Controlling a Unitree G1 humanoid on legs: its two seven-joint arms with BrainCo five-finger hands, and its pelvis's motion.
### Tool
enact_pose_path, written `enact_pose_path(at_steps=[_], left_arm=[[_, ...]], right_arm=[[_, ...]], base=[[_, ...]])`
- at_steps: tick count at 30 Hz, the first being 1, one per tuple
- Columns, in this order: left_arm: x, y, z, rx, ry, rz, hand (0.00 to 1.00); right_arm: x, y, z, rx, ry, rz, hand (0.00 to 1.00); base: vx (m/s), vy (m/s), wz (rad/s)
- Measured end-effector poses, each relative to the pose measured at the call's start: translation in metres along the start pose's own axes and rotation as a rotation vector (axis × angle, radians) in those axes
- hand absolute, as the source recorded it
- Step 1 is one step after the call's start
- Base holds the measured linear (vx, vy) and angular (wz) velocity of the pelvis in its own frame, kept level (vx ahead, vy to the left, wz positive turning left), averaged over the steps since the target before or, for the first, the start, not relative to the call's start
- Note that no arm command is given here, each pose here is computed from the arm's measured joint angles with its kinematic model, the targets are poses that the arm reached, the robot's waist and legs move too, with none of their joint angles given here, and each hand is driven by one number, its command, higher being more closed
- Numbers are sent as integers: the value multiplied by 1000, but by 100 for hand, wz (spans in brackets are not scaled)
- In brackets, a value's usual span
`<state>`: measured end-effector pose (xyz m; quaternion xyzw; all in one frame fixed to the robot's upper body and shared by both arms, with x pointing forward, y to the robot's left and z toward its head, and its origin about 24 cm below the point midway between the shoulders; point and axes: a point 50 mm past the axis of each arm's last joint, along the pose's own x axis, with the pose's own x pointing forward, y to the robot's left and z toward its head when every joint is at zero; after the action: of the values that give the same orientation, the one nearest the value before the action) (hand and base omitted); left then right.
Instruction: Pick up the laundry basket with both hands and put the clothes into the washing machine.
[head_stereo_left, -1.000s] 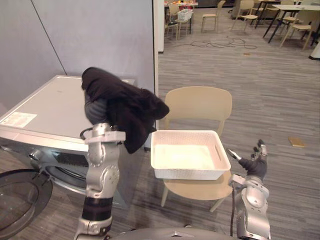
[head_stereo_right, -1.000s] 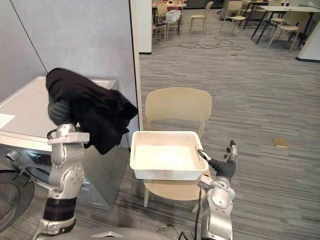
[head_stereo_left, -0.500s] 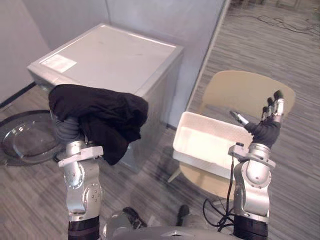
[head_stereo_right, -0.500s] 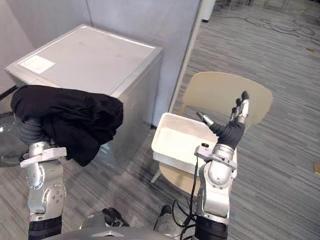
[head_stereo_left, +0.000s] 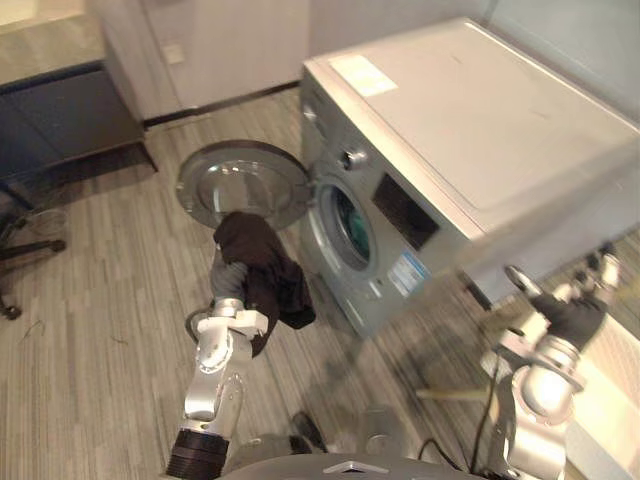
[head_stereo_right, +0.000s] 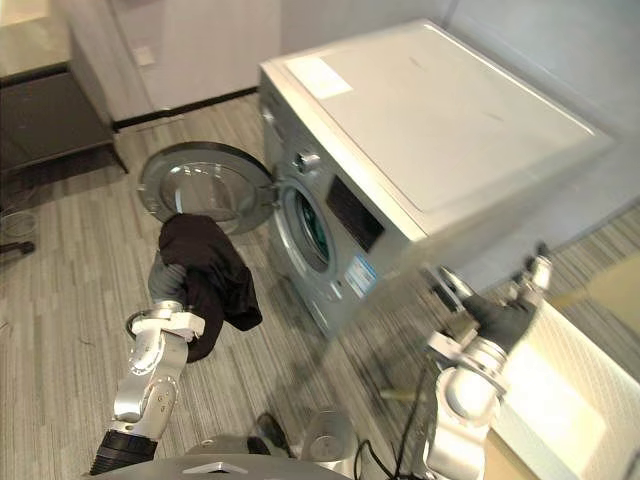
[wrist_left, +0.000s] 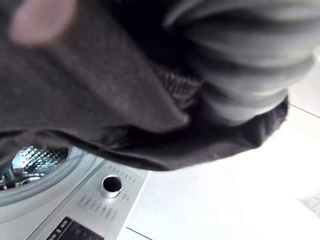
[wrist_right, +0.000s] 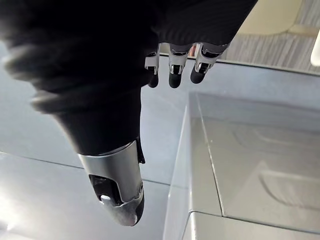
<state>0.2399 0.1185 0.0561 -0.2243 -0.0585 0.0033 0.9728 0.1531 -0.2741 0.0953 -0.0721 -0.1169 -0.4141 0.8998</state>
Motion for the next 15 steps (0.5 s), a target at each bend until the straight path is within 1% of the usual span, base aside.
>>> enact_pose_path(at_steps=[2, 3, 4, 6, 7, 9, 10, 11, 13, 14, 15], left_arm=[[-2, -1, -1, 12, 10, -15, 100], [-2, -4, -2, 12, 14, -38, 100], [-2, -5, -3, 11, 17, -42, 100], [-4, -12, -5, -8, 32, -67, 100], [-4, -13, -7, -25, 41, -63, 100], [-3, -17, -16, -55, 78, -54, 100], [-7, -18, -28, -80, 134, -35, 100], [-10, -17, -33, -81, 154, -29, 100], [-31, -8, -50, -109, 241, 18, 100], [-36, -5, -53, -113, 259, 32, 100], [-43, -1, -60, -114, 295, 49, 100]], right_arm=[[-5, -17, -11, -87, 41, -70, 0], [-11, -26, -32, -182, 134, -104, 0], [-15, -30, -43, -212, 184, -116, 0], [-40, -41, -93, -278, 436, -126, 0], [-55, -44, -115, -257, 564, -130, 0], [-69, -52, -133, -234, 673, -169, 0], [-100, -56, -158, -200, 862, -185, 0], [-110, -55, -164, -192, 911, -179, 0], [-131, -53, -173, -161, 1009, -172, 0], [-133, -49, -173, -134, 1018, -157, 0], [-137, -34, -175, -96, 1035, -94, 0]], base=[[202, 95, 35], [247, 102, 27], [326, 135, 42], [346, 154, 1], [328, 147, -42], [299, 171, -12], [350, 243, 6], [440, 281, -25], [336, 200, -107], [280, 252, -161], [209, 223, -144]])
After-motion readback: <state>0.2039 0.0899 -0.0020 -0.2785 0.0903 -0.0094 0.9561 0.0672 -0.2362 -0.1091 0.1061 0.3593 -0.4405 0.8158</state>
